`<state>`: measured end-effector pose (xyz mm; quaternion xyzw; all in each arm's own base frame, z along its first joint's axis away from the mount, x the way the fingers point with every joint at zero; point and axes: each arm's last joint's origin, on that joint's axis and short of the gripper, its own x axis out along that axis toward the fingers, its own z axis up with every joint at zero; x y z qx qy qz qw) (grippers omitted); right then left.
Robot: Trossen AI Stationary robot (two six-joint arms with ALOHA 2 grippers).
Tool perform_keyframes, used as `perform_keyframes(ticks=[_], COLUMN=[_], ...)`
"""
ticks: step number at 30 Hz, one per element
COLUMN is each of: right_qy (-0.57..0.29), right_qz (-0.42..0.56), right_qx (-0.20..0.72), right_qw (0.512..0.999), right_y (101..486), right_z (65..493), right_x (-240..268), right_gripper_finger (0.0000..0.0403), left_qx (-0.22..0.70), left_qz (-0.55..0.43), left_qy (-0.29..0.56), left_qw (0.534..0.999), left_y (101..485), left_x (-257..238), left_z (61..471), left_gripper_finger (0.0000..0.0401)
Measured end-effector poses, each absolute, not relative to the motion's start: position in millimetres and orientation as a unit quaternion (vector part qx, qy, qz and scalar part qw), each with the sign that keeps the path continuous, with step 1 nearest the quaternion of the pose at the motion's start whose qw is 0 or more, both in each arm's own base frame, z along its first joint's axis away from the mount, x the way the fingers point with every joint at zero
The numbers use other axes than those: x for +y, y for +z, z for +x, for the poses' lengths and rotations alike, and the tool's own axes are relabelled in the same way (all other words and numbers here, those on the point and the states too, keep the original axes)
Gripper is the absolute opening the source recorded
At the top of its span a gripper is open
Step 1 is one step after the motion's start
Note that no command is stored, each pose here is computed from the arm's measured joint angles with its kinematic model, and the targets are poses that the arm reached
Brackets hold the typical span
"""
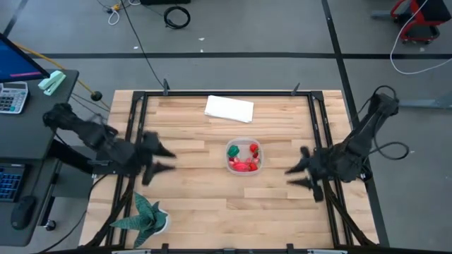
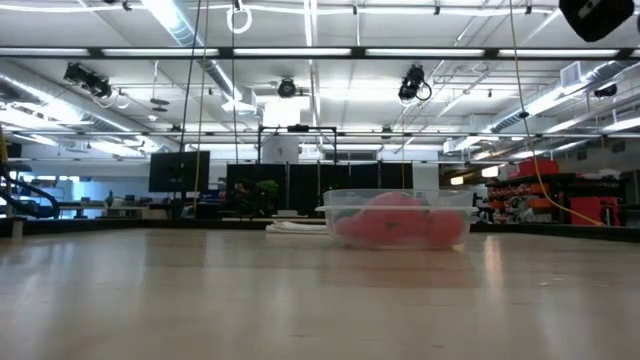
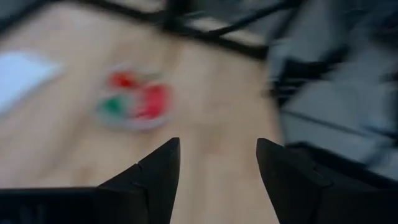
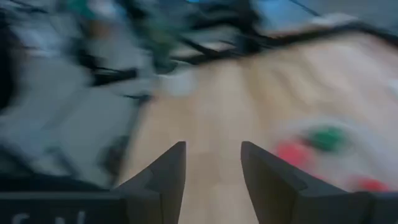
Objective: Pick and placing Produce into tupperware
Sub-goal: Return to Home Position
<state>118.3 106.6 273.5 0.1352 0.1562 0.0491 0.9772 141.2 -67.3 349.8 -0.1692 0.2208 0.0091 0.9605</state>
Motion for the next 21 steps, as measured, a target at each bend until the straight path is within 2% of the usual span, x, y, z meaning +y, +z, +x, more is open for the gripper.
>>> perform_keyframes(ticks=[3,6,9,14,21], right_qy=[0.155,0.228,0.231,0.21,0.193], right_qz=[0.146,0.099,0.097,0.108,0.105], right_qx=[0.066,-0.005,-0.038,-0.055,-0.064], right_qw=[0.975,0.969,0.967,0.97,0.973], right_y=[255.9,237.8,233.1,241.8,244.7], right_z=[120.4,118.7,114.3,101.7,91.9], right_x=[120.8,124.4,115.6,88.5,64.3], right_gripper_finger=[0.0162,0.0162,0.0162,0.0162,0.0162], left_qx=[0.131,0.06,0.036,0.0,-0.059], left_qz=[-0.18,-0.184,-0.176,-0.148,-0.093], left_qy=[-0.098,-0.181,-0.175,-0.1,-0.161], left_qw=[0.97,0.964,0.968,0.984,0.981], left_y=[318.4,289.5,267.1,264.6,275.4], left_x=[-77.7,-80.6,-70.7,-38.4,-13.7], left_z=[151.9,158.5,160.5,161.3,166.5], left_gripper_finger=[0.0213,0.0211,0.0212,0.0217,0.0212])
